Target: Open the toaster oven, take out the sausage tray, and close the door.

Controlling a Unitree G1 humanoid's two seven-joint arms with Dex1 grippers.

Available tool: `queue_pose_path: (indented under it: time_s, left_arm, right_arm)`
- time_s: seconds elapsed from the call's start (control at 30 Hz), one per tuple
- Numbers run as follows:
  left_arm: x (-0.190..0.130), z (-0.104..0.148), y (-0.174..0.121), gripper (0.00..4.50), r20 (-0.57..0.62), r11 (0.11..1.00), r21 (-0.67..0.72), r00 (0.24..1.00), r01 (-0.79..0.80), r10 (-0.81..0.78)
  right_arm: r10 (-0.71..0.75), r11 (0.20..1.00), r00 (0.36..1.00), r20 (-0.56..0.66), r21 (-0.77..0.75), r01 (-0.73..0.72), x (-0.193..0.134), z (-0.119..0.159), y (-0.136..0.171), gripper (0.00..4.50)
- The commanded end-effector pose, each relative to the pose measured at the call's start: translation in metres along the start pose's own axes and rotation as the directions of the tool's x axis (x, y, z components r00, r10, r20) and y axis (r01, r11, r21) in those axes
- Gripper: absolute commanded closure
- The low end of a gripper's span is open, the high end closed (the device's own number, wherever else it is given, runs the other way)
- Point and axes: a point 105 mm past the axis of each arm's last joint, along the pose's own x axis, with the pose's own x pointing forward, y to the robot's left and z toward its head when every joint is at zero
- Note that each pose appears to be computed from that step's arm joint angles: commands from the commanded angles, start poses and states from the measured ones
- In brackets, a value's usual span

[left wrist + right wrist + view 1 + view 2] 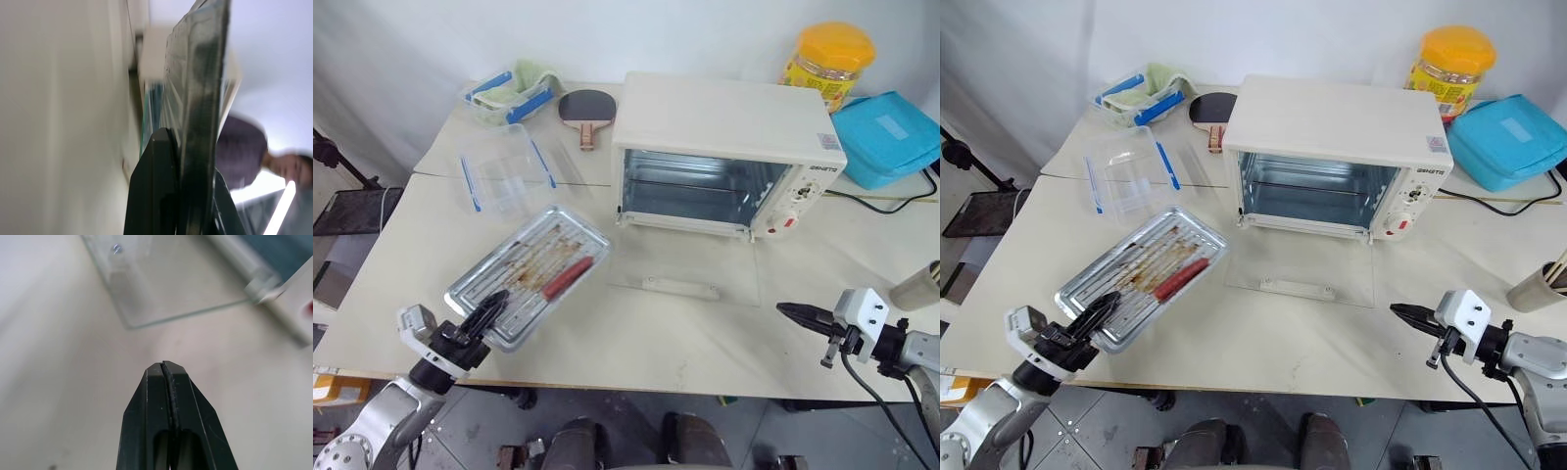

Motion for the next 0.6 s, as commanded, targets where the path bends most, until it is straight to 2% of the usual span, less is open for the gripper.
queue_pose_path:
  time_s: [0.03,0.17,0.43,0.6]
  left_arm:
    - [-0.006,0.002,-0.016,4.5,0.084,0.998,0.025,0.994,0.063,-0.065]
    - [-0.007,-0.004,-0.017,4.5,0.13,0.998,0.007,0.989,0.067,-0.067]
    - [-0.002,-0.008,-0.023,4.5,0.174,0.996,0.001,0.981,0.085,-0.084]
    - [0.0,-0.009,-0.023,4.5,0.172,0.997,0.002,0.982,0.073,-0.072]
  right_arm:
    - [0.013,0.997,0.998,0.065,0.069,-0.017,0.008,0.008,-0.007,4.49]
    - [0.05,0.983,0.994,0.102,0.173,-0.067,0.021,0.009,-0.009,4.49]
    - [0.082,0.968,0.977,0.197,0.218,-0.125,0.032,0.024,-0.006,4.49]
    - [-0.014,0.975,0.933,0.359,0.21,-0.066,0.021,0.063,-0.02,4.49]
